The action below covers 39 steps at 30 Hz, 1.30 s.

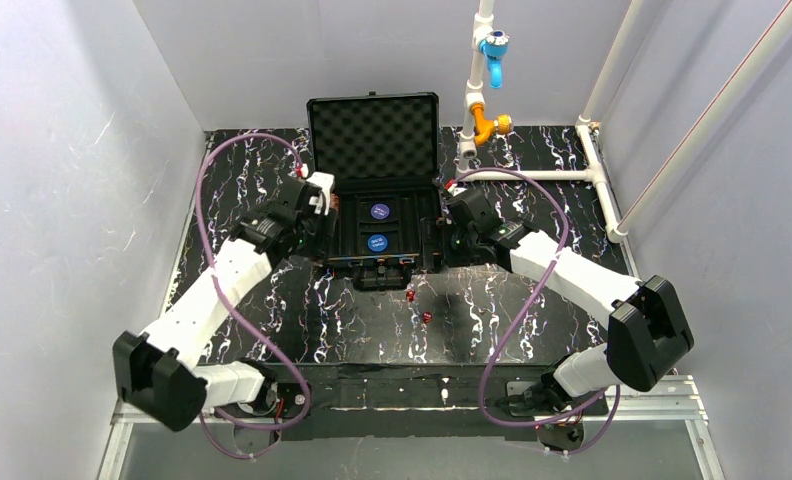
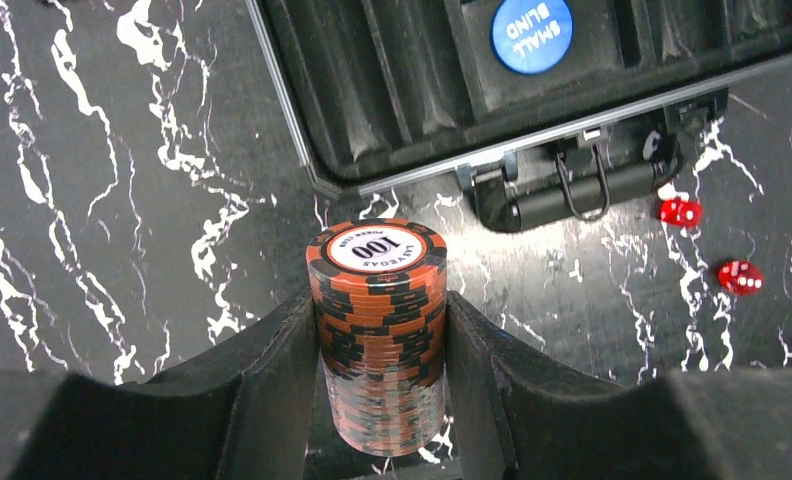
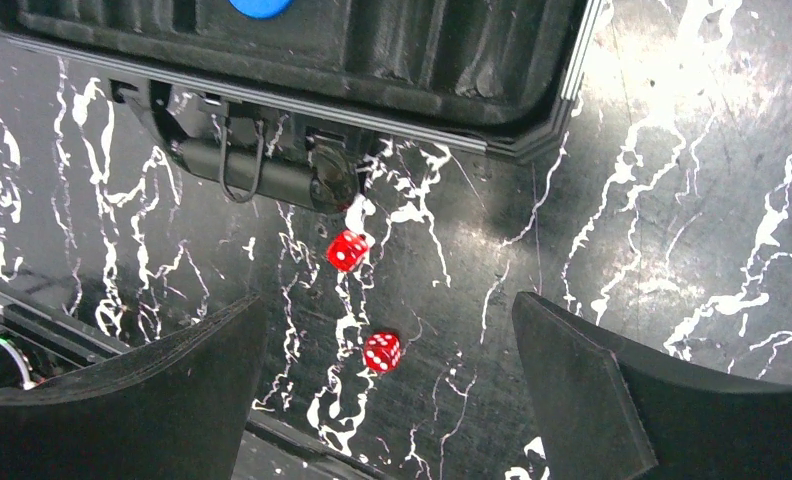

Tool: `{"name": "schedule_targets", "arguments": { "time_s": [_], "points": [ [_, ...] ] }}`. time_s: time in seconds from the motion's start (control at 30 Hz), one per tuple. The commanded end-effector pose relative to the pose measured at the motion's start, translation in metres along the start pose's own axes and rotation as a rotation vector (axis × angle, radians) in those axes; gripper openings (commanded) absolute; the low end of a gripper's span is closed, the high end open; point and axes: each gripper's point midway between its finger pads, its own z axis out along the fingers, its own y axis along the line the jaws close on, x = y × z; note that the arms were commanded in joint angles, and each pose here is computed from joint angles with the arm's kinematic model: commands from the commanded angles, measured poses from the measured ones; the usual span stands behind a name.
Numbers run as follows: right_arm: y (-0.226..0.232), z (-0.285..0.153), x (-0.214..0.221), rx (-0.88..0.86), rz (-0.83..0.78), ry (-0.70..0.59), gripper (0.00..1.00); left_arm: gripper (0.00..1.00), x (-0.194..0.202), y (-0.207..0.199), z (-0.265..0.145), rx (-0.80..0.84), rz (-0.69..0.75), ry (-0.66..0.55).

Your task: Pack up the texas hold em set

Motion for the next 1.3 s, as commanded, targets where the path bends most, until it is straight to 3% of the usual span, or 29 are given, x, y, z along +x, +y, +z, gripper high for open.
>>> {"name": "schedule_targets", "arguments": {
  "time_s": [0.0,0.73,1.27],
  "points": [
    [-0.001,-0.009,-0.004,-0.007,0.005,-0.036,1.00,0.00,-0.037,0.000,0.012,0.028,0.003,-0.050],
    [-0.008,-0.022,-0.001,0.012,0.000,-0.057,1.00,0.00,-0.046,0.015,0.112,-0.012,-0.068,0.182],
    [-0.012,-0.024,0.004,0.023,0.004,-0.059,1.00,0.00,-0.034,0.028,0.149,-0.083,-0.087,0.260]
  ]
}}
